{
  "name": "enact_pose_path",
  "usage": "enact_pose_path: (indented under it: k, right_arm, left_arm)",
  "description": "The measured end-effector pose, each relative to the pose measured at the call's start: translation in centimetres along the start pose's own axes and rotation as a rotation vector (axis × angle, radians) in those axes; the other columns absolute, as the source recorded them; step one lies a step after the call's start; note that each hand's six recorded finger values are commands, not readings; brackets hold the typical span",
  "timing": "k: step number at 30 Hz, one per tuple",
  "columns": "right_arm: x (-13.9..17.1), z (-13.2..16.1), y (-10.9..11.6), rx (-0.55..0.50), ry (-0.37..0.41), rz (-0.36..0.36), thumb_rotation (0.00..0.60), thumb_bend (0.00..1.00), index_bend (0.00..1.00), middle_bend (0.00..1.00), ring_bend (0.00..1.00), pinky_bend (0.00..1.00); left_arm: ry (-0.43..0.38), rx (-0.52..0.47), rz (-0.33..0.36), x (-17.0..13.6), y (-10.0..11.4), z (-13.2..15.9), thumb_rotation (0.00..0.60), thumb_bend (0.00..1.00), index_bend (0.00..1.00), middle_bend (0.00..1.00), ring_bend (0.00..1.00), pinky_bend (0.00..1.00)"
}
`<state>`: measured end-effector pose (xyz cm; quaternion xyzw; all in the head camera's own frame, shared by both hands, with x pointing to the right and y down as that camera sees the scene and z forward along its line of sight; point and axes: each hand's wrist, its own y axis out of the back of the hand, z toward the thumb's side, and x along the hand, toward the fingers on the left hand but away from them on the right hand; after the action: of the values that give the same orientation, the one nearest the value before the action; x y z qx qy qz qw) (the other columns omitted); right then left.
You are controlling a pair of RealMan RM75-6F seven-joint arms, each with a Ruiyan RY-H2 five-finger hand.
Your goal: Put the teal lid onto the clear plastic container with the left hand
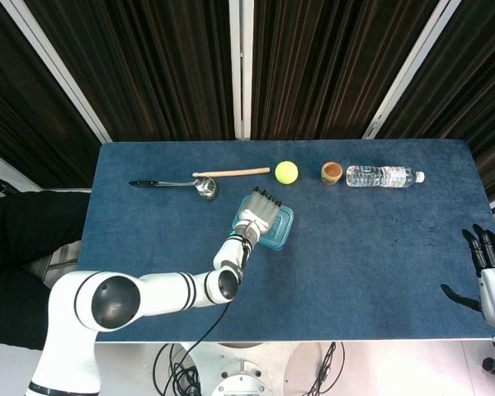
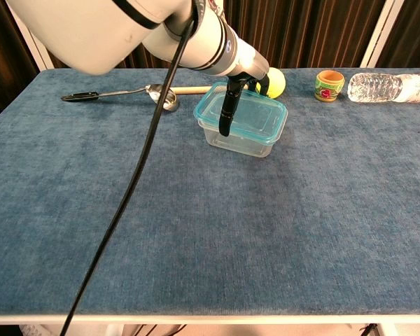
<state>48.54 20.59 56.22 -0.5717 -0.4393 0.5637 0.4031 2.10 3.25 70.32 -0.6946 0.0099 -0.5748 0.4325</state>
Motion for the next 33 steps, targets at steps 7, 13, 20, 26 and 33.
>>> enact_pose_path:
  k: [7, 13, 20, 26, 33]
  right_arm:
    - [-0.1, -0.2, -0.1, 0.000, -0.005, 0.002, 0.600, 0.03, 0.00, 0.00, 0.00, 0.00]
    - [-0.1, -0.3, -0.1, 0.000, -0.007, 0.004, 0.600, 0.03, 0.00, 0.00, 0.00, 0.00]
    - [-0.2, -0.5, -0.1, 0.002, -0.014, 0.006, 0.600, 0.03, 0.00, 0.00, 0.00, 0.00]
    - [-0.2, -0.6, -0.1, 0.003, -0.019, 0.008, 0.600, 0.03, 0.00, 0.00, 0.00, 0.00]
    - [-0.1, -0.7, -0.2, 0.004, -0.021, 0.011, 0.600, 0.03, 0.00, 0.00, 0.00, 0.00]
  left_arm:
    - [0.013, -0.017, -0.013, 0.4, 0.5, 0.1, 0.600, 0.29, 0.30, 0.21, 0.07, 0.12]
    - [0.016, -0.041, -0.016, 0.6, 1.0, 0.3, 0.600, 0.29, 0.30, 0.21, 0.07, 0.12]
    - [0.032, -0.037, -0.022, 0.9, 1.3, 0.2, 0.600, 0.29, 0.30, 0.20, 0.07, 0.12]
    - [0.040, -0.033, -0.035, 1.2, 1.2, 0.3, 0.600, 0.29, 0.30, 0.20, 0.07, 0.12]
    - [0.048, -0.003, -0.041, 1.3, 1.3, 0.7, 0.600, 0.29, 0.30, 0.20, 0.07, 0.12]
